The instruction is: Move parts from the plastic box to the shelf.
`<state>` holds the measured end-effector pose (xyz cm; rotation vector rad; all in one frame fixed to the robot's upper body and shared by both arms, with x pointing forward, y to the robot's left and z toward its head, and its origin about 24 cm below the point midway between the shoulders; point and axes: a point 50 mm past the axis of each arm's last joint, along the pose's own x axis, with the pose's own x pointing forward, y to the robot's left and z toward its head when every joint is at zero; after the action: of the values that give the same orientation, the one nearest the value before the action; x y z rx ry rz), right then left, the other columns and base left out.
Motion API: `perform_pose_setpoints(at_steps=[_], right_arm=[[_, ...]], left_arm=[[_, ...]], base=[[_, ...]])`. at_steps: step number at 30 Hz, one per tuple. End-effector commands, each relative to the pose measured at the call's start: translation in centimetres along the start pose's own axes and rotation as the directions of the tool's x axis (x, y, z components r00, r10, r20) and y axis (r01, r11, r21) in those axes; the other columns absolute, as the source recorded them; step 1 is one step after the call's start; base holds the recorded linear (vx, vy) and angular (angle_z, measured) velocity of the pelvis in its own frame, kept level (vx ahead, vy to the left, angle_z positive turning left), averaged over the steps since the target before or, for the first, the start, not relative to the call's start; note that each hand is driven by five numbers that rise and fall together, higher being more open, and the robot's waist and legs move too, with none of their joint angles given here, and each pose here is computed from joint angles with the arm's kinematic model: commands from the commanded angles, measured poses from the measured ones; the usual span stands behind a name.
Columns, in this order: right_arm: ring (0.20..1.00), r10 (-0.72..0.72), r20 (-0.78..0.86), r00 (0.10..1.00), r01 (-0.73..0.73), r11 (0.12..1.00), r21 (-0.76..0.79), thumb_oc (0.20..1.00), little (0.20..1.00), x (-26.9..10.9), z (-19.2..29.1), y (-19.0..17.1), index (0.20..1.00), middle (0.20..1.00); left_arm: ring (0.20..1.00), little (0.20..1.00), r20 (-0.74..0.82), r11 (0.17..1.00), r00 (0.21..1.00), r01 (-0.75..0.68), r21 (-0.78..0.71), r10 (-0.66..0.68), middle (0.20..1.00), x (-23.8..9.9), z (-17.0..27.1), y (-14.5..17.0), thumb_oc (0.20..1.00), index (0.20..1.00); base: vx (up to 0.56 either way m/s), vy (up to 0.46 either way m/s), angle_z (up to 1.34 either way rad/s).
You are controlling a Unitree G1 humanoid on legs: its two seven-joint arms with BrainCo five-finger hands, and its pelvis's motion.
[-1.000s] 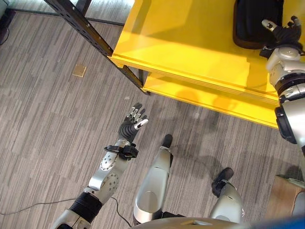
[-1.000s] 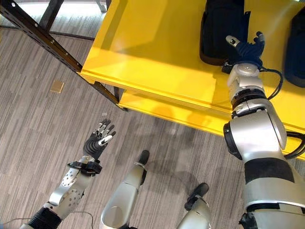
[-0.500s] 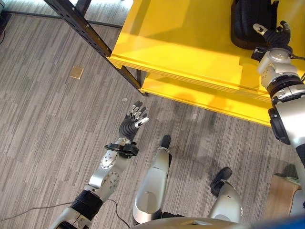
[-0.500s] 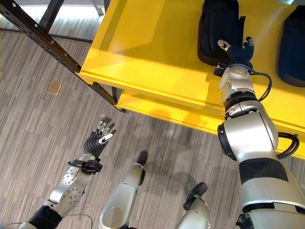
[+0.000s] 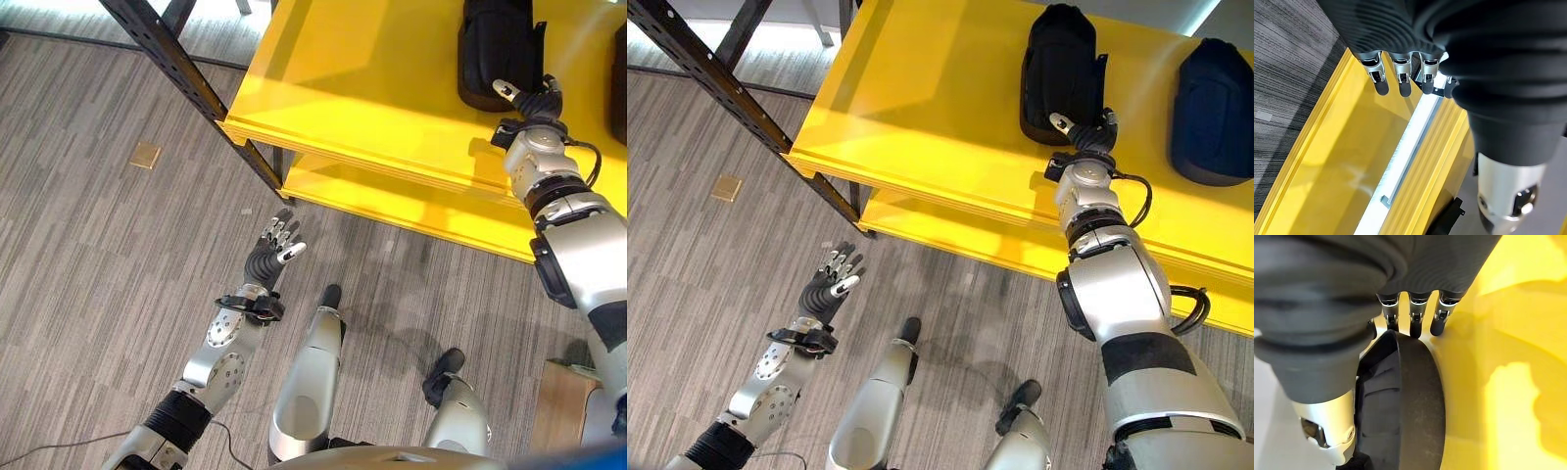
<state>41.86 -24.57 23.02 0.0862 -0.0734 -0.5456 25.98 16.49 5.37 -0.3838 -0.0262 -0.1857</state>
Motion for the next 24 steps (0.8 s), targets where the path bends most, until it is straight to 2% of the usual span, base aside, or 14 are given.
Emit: perform_pose_setpoints(at_steps=[1, 24], right_arm=[[1.000, 0.038, 0.036, 0.999, -0.039, 0.999, 0.028, 1.000, 1.000, -0.2, 0.5, 0.8, 1.000, 1.000], [1.000, 0.049, 0.012, 0.999, -0.050, 0.996, 0.080, 1.000, 1.000, -0.6, -0.3, 1.8, 1.000, 1.000]], left_arm=[[1.000, 1.000, 0.093, 0.997, 0.995, 0.024, 0.073, -0.030, 1.000, 0.6, 2.5, 0.5, 1.000, 1.000], [1.000, 1.000, 0.074, 0.996, 0.997, 0.007, 0.086, -0.013, 1.000, 0.4, 2.2, 1.0, 1.000, 1.000]], base=[[-0.01, -0.016, -0.05], [0.00, 0.000, 0.00]])
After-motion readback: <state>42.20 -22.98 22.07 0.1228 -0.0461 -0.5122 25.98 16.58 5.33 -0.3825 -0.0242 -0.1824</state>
